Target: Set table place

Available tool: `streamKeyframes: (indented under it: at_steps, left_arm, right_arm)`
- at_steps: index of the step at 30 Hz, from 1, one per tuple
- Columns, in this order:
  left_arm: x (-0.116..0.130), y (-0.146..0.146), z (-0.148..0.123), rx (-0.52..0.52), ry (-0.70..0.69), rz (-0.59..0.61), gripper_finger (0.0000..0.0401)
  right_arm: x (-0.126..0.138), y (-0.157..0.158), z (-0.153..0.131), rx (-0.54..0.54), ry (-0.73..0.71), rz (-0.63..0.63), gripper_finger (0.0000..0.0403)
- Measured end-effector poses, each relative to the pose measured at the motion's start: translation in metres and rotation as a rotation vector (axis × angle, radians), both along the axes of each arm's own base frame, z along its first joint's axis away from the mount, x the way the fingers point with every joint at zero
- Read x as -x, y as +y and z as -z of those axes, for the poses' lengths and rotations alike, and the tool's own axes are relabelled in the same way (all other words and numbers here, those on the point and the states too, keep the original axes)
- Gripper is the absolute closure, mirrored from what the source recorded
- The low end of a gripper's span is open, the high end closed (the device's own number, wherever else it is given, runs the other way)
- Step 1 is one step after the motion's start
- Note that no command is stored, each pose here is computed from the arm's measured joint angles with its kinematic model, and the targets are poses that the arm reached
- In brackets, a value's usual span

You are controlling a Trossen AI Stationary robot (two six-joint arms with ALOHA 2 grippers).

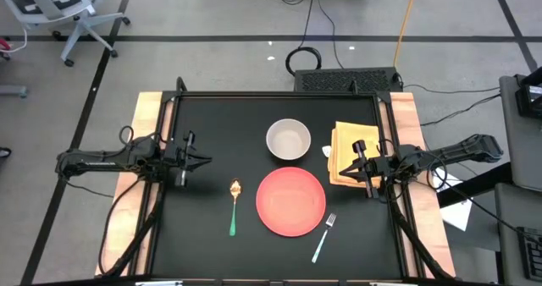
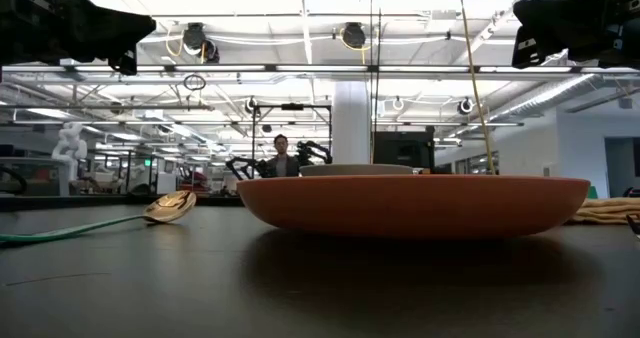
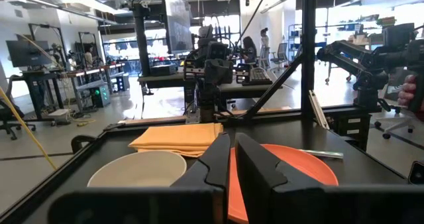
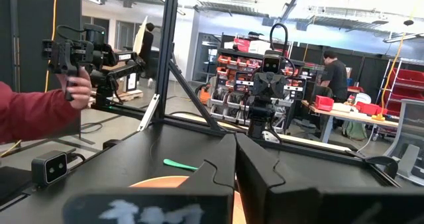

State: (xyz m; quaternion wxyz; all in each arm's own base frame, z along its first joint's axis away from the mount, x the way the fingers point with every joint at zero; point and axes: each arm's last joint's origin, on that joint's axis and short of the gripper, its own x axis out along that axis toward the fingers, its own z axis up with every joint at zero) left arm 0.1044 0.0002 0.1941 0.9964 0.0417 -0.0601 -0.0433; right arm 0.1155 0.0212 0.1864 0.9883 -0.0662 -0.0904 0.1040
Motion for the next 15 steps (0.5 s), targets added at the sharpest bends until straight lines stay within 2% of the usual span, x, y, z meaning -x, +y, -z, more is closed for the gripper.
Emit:
streamKeyframes:
  at_steps: [9,15]
  left_arm:
    - [0.0011,-0.0001,-0.0071,0.006,-0.075,0.002,0.0370]
    - [0.0011,-0.0001,-0.0072,-0.006,-0.076,0.000,0.0370]
  right_arm:
    - [0.0000,0.0000,-0.0001,0.000,0.000,0.000,0.0403]
    - [0.0000,0.0000,0.0000,0.000,0.000,0.000,0.0403]
